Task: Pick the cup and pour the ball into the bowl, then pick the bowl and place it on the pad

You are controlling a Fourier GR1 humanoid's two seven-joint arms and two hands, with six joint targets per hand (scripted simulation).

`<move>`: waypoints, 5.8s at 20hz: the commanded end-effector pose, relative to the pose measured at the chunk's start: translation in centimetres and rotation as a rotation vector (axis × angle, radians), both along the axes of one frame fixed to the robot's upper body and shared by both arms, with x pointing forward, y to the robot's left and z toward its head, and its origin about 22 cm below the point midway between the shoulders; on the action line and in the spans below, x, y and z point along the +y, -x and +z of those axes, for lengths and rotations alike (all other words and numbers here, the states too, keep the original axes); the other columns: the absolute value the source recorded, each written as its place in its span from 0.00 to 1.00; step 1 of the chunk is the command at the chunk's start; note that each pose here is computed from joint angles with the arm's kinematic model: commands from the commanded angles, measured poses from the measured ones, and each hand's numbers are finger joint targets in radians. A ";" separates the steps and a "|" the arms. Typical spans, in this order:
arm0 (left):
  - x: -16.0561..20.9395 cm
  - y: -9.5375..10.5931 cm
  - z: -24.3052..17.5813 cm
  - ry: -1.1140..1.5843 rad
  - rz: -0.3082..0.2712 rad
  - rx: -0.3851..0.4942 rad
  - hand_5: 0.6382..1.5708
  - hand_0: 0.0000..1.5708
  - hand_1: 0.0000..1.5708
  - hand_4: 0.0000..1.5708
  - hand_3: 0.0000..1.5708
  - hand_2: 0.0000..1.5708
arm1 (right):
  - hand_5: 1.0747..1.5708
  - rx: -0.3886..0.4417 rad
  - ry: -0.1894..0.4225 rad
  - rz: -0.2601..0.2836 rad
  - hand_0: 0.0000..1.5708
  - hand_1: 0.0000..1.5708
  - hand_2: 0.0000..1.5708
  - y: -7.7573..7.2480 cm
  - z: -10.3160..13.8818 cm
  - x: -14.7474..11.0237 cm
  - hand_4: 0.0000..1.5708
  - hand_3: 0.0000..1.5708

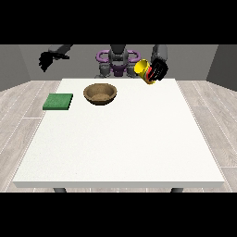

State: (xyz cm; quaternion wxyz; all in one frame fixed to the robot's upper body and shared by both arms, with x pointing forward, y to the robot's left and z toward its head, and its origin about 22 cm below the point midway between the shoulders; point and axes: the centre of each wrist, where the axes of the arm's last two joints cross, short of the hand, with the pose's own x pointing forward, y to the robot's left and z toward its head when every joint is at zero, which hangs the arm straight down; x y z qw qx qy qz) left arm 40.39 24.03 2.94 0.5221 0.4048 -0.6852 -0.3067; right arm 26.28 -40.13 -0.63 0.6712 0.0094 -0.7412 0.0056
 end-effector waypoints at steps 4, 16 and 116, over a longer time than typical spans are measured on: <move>-5.4 -1.4 1.6 -0.267 0.044 -0.051 0.61 0.97 0.97 1.00 1.00 1.00 | 1.00 -0.009 -0.011 0.023 0.00 0.00 0.00 -1.2 0.6 0.3 0.00 0.00; -16.8 0.2 1.0 -0.922 -0.170 -0.082 0.45 0.95 0.95 1.00 1.00 1.00 | 1.00 0.046 -0.022 0.040 0.00 0.00 0.00 -1.1 -0.9 0.3 0.00 0.00; 5.4 8.9 -3.3 0.885 -0.196 0.062 0.88 0.00 0.00 0.74 0.00 0.00 | 1.00 0.459 0.385 -0.459 1.00 1.00 1.00 -9.5 4.2 3.4 0.50 0.43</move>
